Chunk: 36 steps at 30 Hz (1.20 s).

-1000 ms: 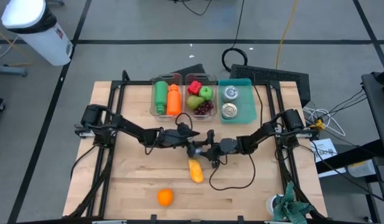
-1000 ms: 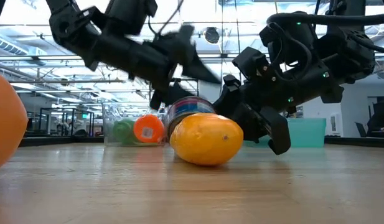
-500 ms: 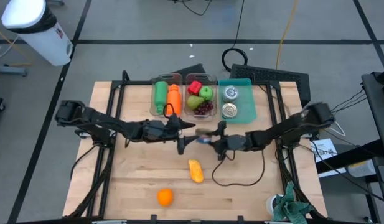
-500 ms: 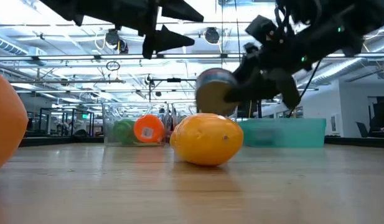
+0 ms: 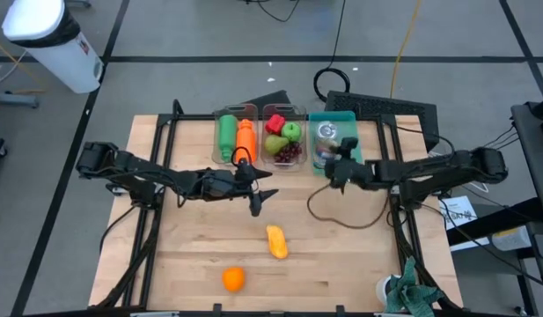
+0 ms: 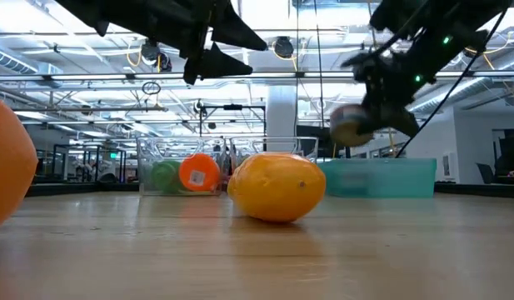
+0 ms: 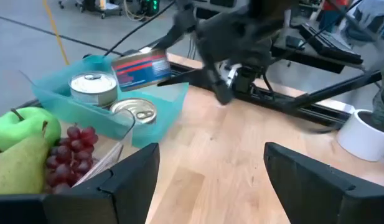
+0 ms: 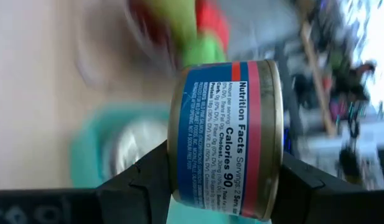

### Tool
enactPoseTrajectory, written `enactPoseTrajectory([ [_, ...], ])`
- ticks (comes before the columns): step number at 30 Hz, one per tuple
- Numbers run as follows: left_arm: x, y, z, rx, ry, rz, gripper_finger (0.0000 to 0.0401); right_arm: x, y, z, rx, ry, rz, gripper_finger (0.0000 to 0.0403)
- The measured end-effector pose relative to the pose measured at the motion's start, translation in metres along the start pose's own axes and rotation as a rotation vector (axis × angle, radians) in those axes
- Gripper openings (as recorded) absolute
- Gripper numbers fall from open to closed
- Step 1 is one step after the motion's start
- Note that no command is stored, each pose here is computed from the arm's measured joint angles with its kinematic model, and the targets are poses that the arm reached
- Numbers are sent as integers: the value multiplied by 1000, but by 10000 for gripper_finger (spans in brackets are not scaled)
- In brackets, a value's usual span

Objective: Pick & Place Food Item
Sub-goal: Put the blue tuna can into the green bin

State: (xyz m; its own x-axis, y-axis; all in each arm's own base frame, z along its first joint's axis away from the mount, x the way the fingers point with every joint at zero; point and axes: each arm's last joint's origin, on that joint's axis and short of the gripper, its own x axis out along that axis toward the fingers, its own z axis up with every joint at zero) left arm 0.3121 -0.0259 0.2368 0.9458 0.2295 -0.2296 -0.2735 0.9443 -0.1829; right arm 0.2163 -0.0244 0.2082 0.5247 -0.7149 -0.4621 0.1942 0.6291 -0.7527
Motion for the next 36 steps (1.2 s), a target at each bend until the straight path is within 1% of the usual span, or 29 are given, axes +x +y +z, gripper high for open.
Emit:
enactPoseTrajectory([
  [3,0,1,0,1,0,2,298,13,-7,-14,49,104,20,184],
  [6,0,1,0,2,3,3,298,25,-9,-21,102,141,91,184],
  [8,0,1,-1,3,7,4,299,32,-10,-24,116,157,100,184],
  [12,0,1,-1,-6,14,6,298,44,-11,-29,87,206,87,184],
  [17,0,1,-2,-11,19,8,298,53,-8,-32,35,240,98,184],
  [24,0,2,-2,-11,20,10,298,55,-6,-29,39,213,94,185],
  [26,0,2,-2,-11,20,10,298,55,-6,-28,41,210,94,210],
  [29,0,2,-3,-13,31,13,298,55,-7,-28,43,209,91,269],
  [31,0,2,-3,-15,33,14,298,55,-7,-28,43,209,91,301],
  [34,0,2,-3,-15,34,14,298,55,-7,-28,61,211,90,335],
  [36,0,2,-3,-15,34,14,298,55,-7,-28,79,212,88,348],
])
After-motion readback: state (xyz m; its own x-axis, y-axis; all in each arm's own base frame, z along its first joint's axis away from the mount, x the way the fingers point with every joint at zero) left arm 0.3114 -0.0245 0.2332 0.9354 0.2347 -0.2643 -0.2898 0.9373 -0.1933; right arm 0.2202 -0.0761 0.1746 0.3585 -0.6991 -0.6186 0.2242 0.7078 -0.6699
